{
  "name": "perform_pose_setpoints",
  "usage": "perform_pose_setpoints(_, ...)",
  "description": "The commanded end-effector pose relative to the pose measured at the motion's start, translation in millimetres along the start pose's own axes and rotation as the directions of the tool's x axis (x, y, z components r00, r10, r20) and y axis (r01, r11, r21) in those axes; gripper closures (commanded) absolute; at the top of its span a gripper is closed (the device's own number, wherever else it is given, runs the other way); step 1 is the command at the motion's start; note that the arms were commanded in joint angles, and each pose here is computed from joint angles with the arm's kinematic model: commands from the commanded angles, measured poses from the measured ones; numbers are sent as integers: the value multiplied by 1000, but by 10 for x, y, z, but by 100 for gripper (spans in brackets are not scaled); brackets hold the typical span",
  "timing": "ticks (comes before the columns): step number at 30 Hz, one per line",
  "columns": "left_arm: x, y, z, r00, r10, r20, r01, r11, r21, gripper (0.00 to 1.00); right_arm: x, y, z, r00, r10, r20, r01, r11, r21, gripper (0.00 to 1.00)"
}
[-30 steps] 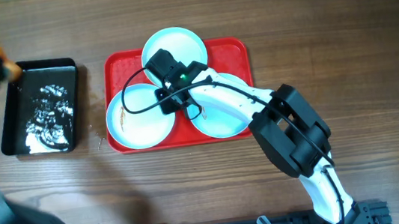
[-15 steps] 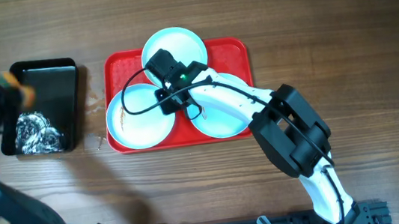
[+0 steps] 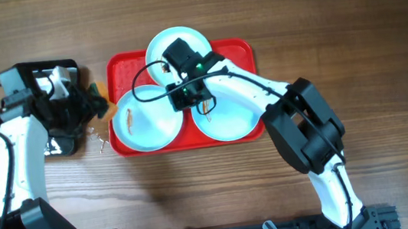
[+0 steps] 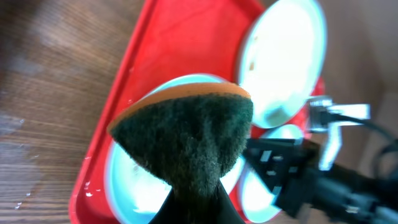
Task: Clean dirty plates on tray and stack at the side
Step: 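Scrub the top plate with the sponge in the left gripper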
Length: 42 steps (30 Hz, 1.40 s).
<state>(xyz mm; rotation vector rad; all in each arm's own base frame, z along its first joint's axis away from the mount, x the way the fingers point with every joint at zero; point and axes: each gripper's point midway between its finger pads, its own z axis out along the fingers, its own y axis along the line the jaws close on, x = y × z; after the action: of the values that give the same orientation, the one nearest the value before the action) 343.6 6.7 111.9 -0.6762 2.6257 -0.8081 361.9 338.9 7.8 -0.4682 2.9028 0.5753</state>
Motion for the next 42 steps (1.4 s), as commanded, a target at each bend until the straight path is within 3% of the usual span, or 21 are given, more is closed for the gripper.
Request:
perform_pose_setpoints(1,190,96,189,997,73,-40,-75,996,-49,96,53,-237,67,1000,-19,-25,21,996,92,96)
perform_pose_setpoints(5,347,-164,438,978,202,-60,-203,979,-20,96,66,-226,38,998,-47,-38,51,993,106,96)
perform_pose_setpoints(9,397,-134,540,961,267,-67,-274,953,-131,96,89,-223,23,998,-48,-50,53,993,105,95)
perform_pose_setpoints(12,500,-145,713,940,321,-117,-336,930,-146,96,86,-200,-7,998,-46,-48,50,994,97,95)
perform_pose_setpoints(16,648,46,1032,935,286,-212,-324,929,-178,96,83,-142,-2,998,-37,-48,40,997,66,96)
perform_pose_setpoints(18,783,-49,1149,927,268,-263,-296,952,-76,96,74,-139,-2,999,-20,-43,23,998,66,96)
perform_pose_setpoints(26,833,63,1355,902,307,-303,-336,940,-48,96,70,-103,1,999,-21,-43,23,999,46,96)
perform_pose_setpoints(28,652,490,1293,921,278,-275,-358,881,-309,96,71,-103,1,999,-21,-43,23,999,45,96)
perform_pose_setpoints(30,463,911,1065,956,209,-206,-292,761,-579,96,70,-103,1,999,-22,-43,24,999,46,96)
perform_pose_setpoints(31,389,1033,952,964,200,-173,-264,704,-659,96,70,-104,1,999,-22,-43,24,999,46,96)
perform_pose_setpoints(33,301,1051,864,968,211,-140,-247,671,-699,96,71,-104,1,999,-22,-44,24,999,46,96)
perform_pose_setpoints(35,167,908,756,967,237,-96,-235,678,-696,96,71,-104,1,999,-22,-44,24,999,46,96)
perform_pose_setpoints(37,93,669,705,964,257,-63,-236,727,-644,96,70,-104,1,999,-22,-43,24,999,46,96)
perform_pose_setpoints(40,251,128,804,964,254,-80,-265,886,-381,96,70,-104,1,999,-22,-43,24,999,46,96)
perform_pose_setpoints(42,378,-37,869,964,239,-120,-263,927,-268,96,70,-104,1,999,-22,-43,24,999,46,96)
